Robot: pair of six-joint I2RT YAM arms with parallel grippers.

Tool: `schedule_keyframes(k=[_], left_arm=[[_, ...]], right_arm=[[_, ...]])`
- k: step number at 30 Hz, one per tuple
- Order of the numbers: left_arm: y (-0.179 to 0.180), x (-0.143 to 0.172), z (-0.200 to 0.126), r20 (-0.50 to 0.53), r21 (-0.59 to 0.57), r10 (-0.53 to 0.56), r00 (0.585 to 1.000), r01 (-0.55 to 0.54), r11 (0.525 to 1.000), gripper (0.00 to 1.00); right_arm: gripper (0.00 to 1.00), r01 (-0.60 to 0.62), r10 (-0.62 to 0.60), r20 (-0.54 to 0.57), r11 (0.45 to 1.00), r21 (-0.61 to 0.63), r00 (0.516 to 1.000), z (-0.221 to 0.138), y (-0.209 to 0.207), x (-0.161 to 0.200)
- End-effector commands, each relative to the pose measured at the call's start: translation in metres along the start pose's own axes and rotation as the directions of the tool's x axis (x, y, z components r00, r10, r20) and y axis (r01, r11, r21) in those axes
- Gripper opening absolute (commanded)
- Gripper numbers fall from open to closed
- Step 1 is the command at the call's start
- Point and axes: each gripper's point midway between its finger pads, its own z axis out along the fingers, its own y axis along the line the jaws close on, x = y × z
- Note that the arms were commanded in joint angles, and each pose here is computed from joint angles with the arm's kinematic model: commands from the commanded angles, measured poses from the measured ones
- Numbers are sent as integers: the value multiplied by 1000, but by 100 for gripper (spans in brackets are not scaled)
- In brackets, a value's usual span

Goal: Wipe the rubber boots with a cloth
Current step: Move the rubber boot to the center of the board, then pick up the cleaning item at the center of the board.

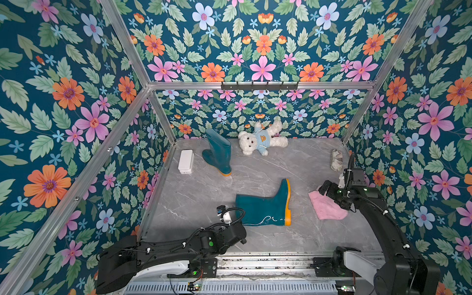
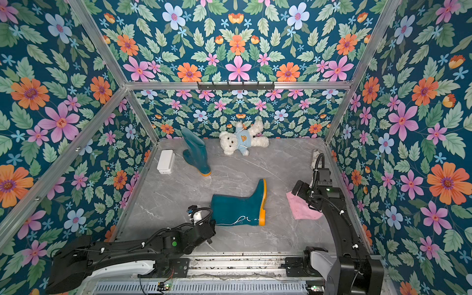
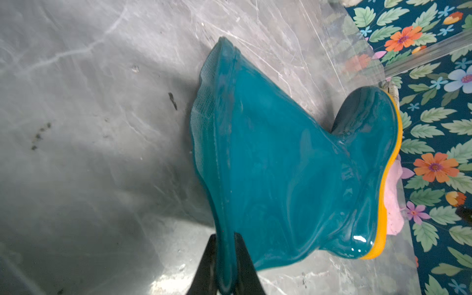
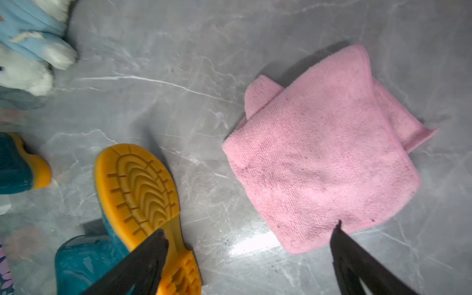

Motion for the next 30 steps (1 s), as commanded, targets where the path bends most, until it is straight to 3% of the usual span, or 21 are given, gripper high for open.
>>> schedule_keyframes(k=[1,3,4,7,9,12,17,21,23,25,26,28,30], left_arm=[[4,-10,1,43,-37,55,998,-53,998,15],[5,-10,0,40,-46,62,997,-60,997,18],[6,-10,0,36,-47,63,997,-62,997,26],[15,-7,-2,19,-70,57,998,-56,996,65],[18,-7,-3,12,-78,58,998,-57,995,78],[18,-8,-7,9,-79,60,998,-59,995,84],[7,-28,-23,43,-94,100,994,-96,991,86],[-8,-57,-39,128,-112,145,981,-131,985,90],[-9,-70,-43,170,-145,167,971,-143,979,96],[-2,-78,-37,177,-184,175,968,-142,973,99],[2,-78,-30,164,-186,167,972,-136,973,99],[16,-74,-9,114,-182,142,983,-119,976,99],[26,-72,4,97,-177,123,988,-104,979,97]], right_arm=[[99,-9,10,-22,998,54,1000,12,-10,1],[99,-21,24,-46,997,68,999,25,-12,0],[99,-26,31,-61,997,75,998,31,-13,0],[99,-45,55,-94,994,103,994,49,-17,0],[99,-52,63,-101,993,110,993,59,-17,-4],[99,-56,76,-136,988,140,988,73,-18,-9],[98,-46,84,-191,980,195,978,98,-23,-10],[90,-17,78,-251,972,235,965,119,-28,6],[81,-9,75,-266,970,241,961,125,-30,13],[58,-2,71,-281,972,237,957,128,-32,20],[43,2,66,-284,973,232,957,128,-31,21],[0,27,37,-265,972,232,964,123,-28,19],[0,59,1,-252,972,229,968,116,-21,18]])
